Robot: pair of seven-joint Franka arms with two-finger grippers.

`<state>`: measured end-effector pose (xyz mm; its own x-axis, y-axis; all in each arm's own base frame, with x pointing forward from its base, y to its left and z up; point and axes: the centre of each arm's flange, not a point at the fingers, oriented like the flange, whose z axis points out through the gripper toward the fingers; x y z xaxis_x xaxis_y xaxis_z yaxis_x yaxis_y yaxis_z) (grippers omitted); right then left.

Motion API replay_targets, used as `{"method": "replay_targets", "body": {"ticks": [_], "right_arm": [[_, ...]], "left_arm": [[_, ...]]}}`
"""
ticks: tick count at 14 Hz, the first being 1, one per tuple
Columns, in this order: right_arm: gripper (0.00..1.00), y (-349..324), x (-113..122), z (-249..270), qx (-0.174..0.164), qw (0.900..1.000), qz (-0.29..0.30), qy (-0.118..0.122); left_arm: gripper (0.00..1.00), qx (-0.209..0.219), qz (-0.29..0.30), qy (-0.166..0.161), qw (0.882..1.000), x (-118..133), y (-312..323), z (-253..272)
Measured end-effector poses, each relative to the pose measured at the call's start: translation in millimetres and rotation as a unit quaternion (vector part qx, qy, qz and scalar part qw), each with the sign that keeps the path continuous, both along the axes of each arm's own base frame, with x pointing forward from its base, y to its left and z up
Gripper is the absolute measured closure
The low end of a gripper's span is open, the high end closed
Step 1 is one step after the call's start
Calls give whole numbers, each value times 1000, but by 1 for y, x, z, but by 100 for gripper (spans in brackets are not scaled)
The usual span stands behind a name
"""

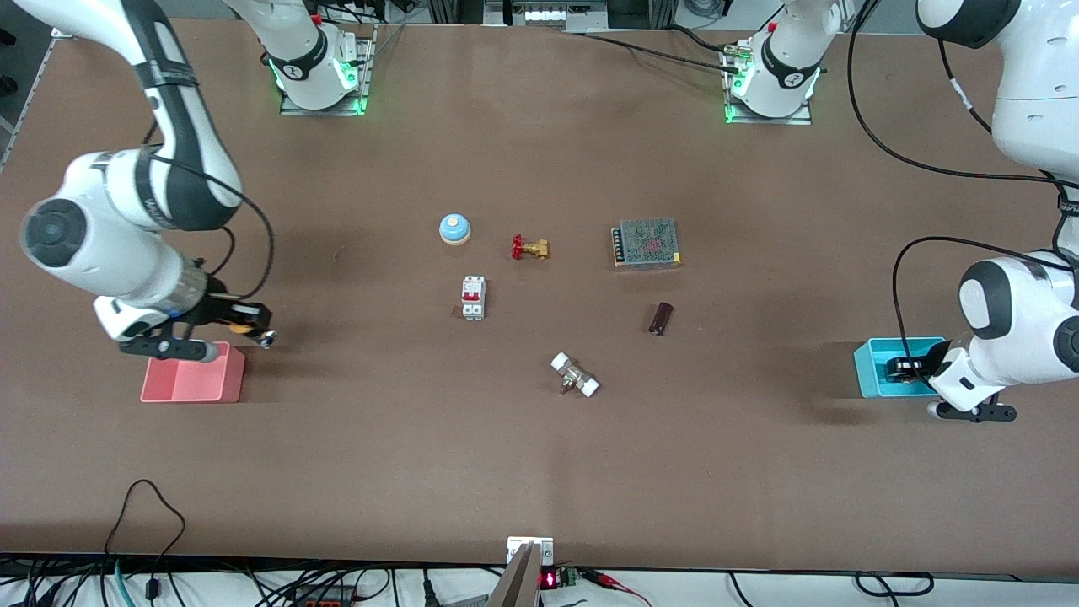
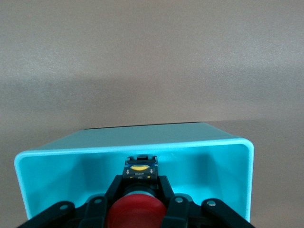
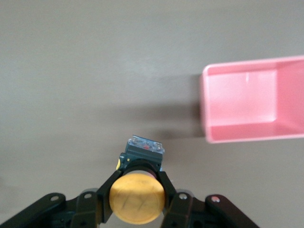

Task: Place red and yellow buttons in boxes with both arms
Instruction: 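Lower the red button into the cyan box while the right gripper carries yellow button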

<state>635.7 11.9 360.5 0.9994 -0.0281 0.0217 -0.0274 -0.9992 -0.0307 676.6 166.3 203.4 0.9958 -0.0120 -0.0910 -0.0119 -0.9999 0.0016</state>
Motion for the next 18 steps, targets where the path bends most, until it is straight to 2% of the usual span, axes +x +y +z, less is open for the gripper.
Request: {"method": "replay_targets", "body": {"ticks": [4, 6, 9, 11, 15, 18], "right_arm": [[63, -64, 10, 9, -3, 999, 46, -17], [63, -81, 14, 1, -3, 998, 55, -14], [63, -105, 14, -30, 2, 998, 68, 3], [63, -119, 14, -47, 4, 997, 74, 6], [63, -126, 20, -67, 2, 996, 85, -11], [63, -132, 23, -85, 0, 996, 86, -21]], "left_arm": [[22, -2, -18, -1, 1000, 0, 0, 1], [2, -2, -27, -1, 1000, 1, 3, 3], [0, -5, -33, 14, 999, 0, 2, 22], [0, -4, -37, 13, 999, 2, -2, 54], [0, -1, -50, 26, 998, -4, -25, 149], [0, 0, -63, 53, 997, -18, -62, 218]]}}
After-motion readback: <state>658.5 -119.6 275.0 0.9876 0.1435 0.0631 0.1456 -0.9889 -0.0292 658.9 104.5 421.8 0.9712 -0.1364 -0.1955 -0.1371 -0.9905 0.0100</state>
